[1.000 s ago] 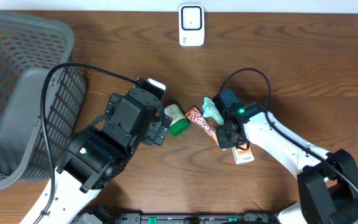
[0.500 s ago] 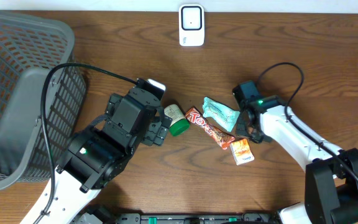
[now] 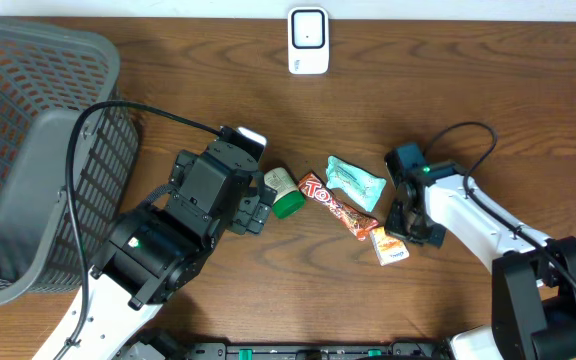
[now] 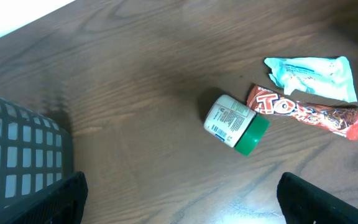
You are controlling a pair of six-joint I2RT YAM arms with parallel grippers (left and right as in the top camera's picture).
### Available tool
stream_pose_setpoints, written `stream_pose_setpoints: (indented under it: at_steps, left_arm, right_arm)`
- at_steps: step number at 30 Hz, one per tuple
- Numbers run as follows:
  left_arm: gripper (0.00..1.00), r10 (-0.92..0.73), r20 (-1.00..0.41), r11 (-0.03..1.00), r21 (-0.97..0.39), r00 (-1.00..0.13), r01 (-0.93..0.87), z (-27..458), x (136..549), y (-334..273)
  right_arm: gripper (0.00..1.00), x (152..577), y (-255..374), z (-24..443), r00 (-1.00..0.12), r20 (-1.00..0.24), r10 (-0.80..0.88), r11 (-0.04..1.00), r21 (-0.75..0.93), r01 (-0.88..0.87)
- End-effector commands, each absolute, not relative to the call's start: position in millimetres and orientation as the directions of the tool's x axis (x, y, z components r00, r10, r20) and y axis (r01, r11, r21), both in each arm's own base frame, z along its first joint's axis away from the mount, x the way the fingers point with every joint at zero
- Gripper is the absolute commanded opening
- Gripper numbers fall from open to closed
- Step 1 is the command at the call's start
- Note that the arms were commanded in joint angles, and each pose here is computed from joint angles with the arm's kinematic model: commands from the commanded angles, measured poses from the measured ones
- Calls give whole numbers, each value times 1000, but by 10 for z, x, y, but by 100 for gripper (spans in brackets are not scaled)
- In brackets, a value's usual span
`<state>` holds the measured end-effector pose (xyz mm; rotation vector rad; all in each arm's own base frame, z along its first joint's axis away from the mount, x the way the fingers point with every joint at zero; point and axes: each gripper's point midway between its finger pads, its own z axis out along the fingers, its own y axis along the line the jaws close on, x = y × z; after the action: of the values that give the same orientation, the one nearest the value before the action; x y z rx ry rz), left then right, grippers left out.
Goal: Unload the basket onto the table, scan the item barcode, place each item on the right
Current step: 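Grasp the orange box with the right gripper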
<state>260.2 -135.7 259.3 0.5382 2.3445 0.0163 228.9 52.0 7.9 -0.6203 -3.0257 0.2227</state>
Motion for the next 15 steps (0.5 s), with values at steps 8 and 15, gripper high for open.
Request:
stream_pose_setpoints:
  at_steps: [8, 15]
  left_arm:
    - [98, 390, -626, 914, 177, -675, 364, 2559, 2563, -1287]
    - [98, 393, -621, 914, 178, -679, 365, 2548, 2552, -1278]
  right_arm:
    - [1, 1799, 1350, 26, -923, 269, 274, 948, 87, 307]
    - [1, 1802, 1891, 53, -943, 254, 213, 934, 229, 273]
